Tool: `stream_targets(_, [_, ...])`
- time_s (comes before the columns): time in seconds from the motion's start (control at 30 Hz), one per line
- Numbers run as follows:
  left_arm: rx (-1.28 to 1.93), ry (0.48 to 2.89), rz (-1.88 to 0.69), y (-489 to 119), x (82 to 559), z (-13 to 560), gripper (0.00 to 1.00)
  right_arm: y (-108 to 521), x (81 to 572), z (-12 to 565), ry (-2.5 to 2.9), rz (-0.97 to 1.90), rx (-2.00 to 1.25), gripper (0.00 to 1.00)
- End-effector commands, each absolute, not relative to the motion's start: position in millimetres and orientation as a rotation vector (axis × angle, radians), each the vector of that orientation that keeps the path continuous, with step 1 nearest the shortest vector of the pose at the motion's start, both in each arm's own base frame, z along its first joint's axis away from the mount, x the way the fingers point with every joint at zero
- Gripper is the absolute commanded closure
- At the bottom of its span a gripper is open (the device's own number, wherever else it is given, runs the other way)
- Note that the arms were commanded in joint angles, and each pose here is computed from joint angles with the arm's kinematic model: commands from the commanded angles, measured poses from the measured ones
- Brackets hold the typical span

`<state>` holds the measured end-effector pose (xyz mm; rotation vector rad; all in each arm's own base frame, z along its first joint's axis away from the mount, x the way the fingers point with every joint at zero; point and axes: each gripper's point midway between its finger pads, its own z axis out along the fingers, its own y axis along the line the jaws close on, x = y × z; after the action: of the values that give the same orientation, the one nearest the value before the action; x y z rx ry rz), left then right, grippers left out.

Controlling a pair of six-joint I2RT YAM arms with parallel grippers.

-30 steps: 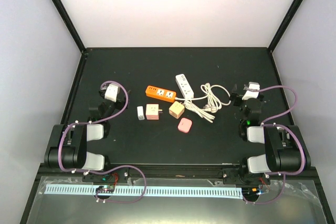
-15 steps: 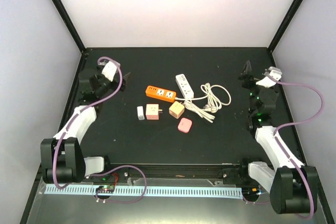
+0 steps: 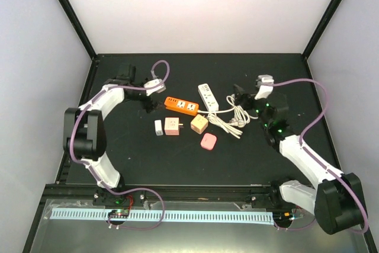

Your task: Insert the plug

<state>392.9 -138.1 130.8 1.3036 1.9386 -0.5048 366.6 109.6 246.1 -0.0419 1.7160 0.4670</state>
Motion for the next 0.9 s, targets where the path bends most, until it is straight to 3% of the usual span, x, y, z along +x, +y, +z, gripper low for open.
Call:
stream_targets(0.0, [1.546, 1.902, -0.505, -158.7, 388.5, 116.7, 0.01, 137.8, 360.8, 239.6, 1.797, 0.359, -0.139, 0.02])
stream_targets(0.37, [1.828, 1.966, -0.344, -195.3, 417.4, 61.8, 0.01, 167.6, 340.0, 230.4, 1.835, 0.406, -0.204, 0.07])
stream_targets(0.63, [1.925, 1.932, -0.351, -205.2, 417.1, 52.0, 0.03, 170.9, 325.1, 234.3, 1.810, 0.465, -0.198, 0.11])
stream_targets(0.87, [2.082, 1.922, -0.303, -213.8, 394.2, 34.7, 0.14, 168.1, 319.9, 240.1, 1.798, 0.490, -0.173, 0.14])
